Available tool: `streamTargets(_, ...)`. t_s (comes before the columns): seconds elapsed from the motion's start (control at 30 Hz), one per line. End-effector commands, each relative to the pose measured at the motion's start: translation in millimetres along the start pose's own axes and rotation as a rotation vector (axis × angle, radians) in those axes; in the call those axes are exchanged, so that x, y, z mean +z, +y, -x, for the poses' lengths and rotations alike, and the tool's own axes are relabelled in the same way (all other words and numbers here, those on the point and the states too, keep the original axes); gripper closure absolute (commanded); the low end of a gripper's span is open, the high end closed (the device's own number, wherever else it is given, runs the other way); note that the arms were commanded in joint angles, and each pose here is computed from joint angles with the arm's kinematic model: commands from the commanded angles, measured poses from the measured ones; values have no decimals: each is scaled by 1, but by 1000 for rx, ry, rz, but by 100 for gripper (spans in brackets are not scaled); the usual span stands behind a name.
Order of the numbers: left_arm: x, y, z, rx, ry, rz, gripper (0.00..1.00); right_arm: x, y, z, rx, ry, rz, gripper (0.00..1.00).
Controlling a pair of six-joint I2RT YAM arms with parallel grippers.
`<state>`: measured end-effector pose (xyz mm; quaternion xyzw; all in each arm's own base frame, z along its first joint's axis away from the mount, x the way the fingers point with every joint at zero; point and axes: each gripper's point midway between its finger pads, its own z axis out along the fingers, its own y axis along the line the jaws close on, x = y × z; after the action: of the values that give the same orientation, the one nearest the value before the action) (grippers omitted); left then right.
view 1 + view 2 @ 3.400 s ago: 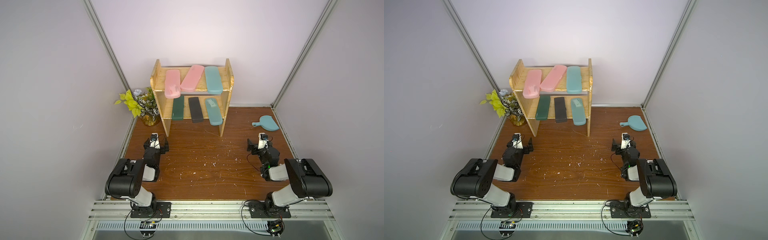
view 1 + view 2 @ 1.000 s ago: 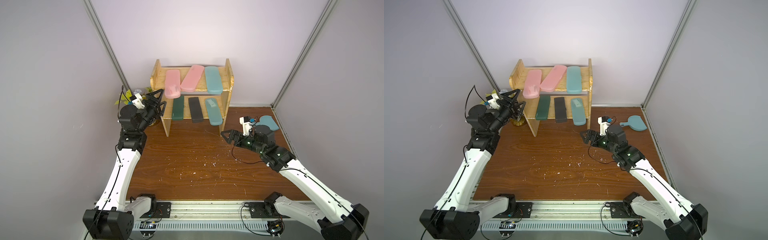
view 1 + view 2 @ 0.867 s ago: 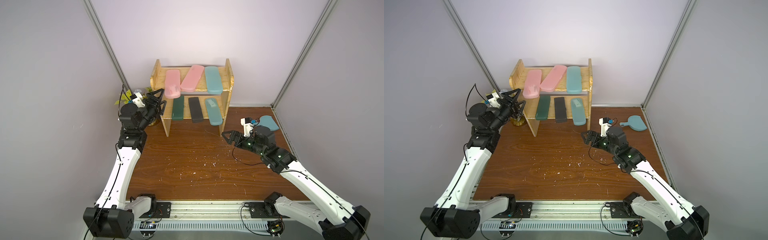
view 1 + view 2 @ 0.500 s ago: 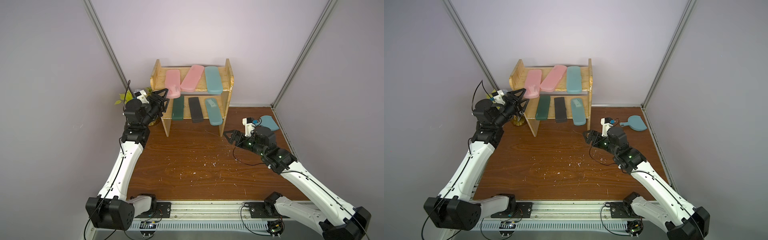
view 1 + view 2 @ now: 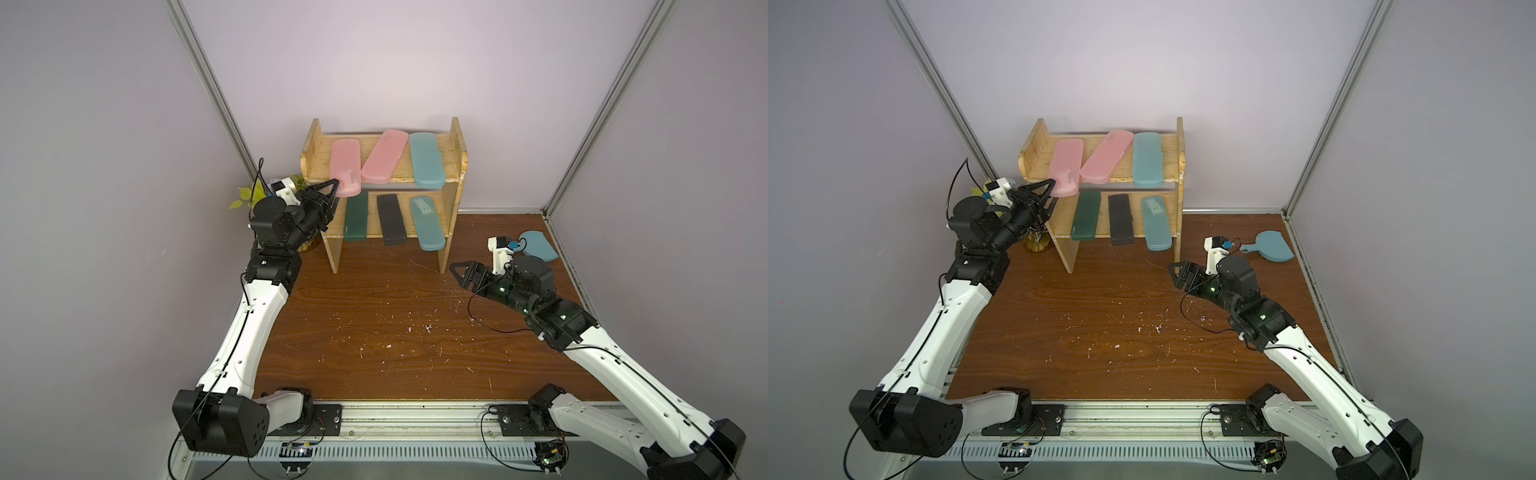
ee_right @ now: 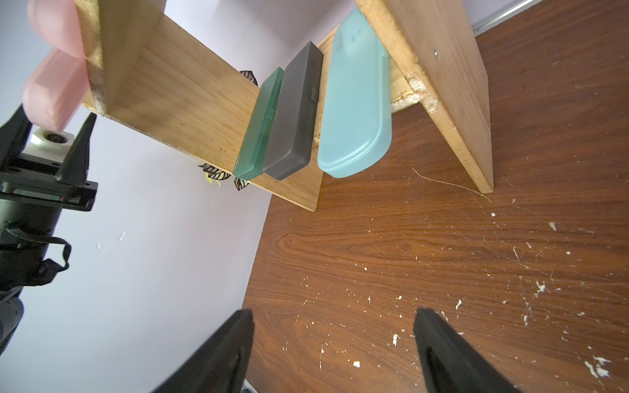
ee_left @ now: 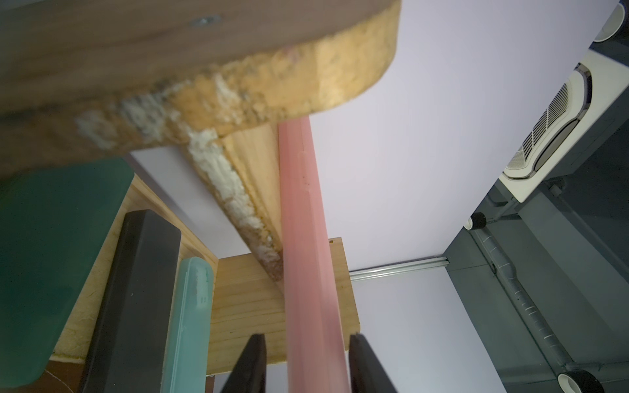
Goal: Remove the pencil cases from the shelf
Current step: Pick up the pencil case from the shelf.
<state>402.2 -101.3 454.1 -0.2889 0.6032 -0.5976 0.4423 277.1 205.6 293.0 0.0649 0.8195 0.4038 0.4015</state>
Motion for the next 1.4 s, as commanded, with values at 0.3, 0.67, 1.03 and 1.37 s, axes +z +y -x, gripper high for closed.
streamTargets(0.3,-1,-21,-4,38,6,-59,92,-11,16,13,-11,-64,63,21)
streamTargets(0.67,-33,-44,-17,89,16,-119,100,-12,42,11,53,-52,222,16)
streamTargets(1.03,-105,-53,-57,121,77,-178,100,-12,63,11,37,-24,286,15)
streamTargets(1.37,-167,-35,-105,129,202,-180,100,-16,97,-4,29,9,384,15)
